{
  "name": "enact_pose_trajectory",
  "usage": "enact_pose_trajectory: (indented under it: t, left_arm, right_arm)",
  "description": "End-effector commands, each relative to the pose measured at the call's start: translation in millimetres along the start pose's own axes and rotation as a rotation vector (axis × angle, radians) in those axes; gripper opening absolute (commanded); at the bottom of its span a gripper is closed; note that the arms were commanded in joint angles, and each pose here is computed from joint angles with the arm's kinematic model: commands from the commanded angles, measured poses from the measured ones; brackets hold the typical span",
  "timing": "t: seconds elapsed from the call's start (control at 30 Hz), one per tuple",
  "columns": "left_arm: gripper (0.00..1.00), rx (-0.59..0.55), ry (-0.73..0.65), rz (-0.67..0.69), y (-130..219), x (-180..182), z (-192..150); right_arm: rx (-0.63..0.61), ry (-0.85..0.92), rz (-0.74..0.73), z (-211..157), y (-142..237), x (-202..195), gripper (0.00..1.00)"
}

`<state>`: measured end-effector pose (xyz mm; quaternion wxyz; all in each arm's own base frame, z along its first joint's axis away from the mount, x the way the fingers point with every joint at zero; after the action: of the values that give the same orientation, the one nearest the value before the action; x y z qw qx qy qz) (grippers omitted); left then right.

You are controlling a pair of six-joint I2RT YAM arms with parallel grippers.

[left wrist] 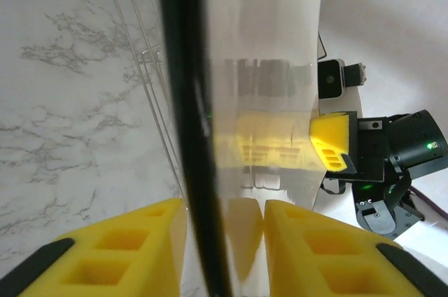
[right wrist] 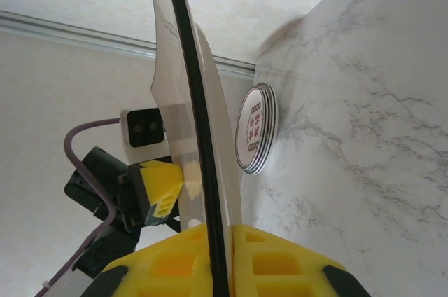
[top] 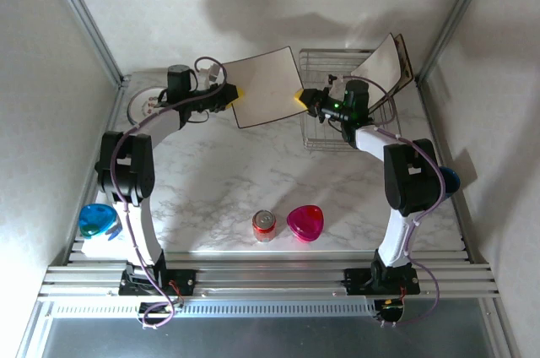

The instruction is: Unload the plates from the dish rack

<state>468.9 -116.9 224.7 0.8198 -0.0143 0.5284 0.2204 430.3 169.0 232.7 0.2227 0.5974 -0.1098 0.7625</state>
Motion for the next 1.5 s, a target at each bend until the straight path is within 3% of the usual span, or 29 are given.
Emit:
enact_pose_trajectory:
  t: [0.0, 0.17, 0.27, 0.37, 0.4, 0.5, 0.63, 0.83, 1.1, 1.33, 1.47]
  left_arm:
    - [0.28, 0.000, -0.031, -0.030, -4, -3, 0]
    - [0.15, -0.005, -0.032, -0.029, -2, -4, 3]
    - [0.01, -0.006, -0.032, -0.028, -3, -4, 3]
    - [0.00, -0.008, -0.033, -0.026, -2, -4, 3]
    - [0.00, -0.009, -0.034, -0.027, -2, -4, 3]
    - [0.00, -0.014, -0.036, -0.028, -1, -6, 3]
    - [0.00, -0.040, -0.038, -0.036, 5, -9, 6]
    - [0.00, -0.072, -0.057, -0.059, 15, -20, 14]
    - [0.00, -0.138, -0.097, -0.066, 36, -44, 27]
    - [0.00, -0.221, -0.122, -0.061, 56, -61, 34]
    - [0.00, -0.343, -0.104, -0.026, 66, -63, 36]
  right_arm:
    - [-0.027, 0.196, 0.174, 11, -1, 56, 0.00]
    - [-0.025, 0.196, 0.172, 11, 1, 56, 0.00]
    - [-0.020, 0.197, 0.173, 10, 0, 57, 0.00]
    - [-0.014, 0.190, 0.168, 10, -1, 55, 0.00]
    - [-0.014, 0.185, 0.166, 10, -2, 53, 0.04]
    - [-0.012, 0.174, 0.155, 10, -3, 49, 0.36]
    - [-0.013, 0.170, 0.141, 11, -4, 47, 0.70]
    - [-0.017, 0.171, 0.077, 12, -4, 44, 0.98]
    - [-0.058, 0.223, -0.210, 18, 17, 47, 0.99]
    - [-0.079, 0.412, -0.657, 29, 56, 77, 0.99]
    - [-0.073, 0.522, -0.899, 38, 81, 92, 0.99]
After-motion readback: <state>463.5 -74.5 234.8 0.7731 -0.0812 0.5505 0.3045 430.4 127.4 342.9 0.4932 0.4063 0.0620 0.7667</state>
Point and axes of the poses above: each hand's point on the last joint's axis, 136 mm out from that joint toward the fingers, its own y axis back along the fingers, its own x axis along the line the jaws close on, z = x × y, the point moved 9 cm from there along y, back along the fingers, and after that the axes turned 1 degree about -y, right-handed, at the moved point
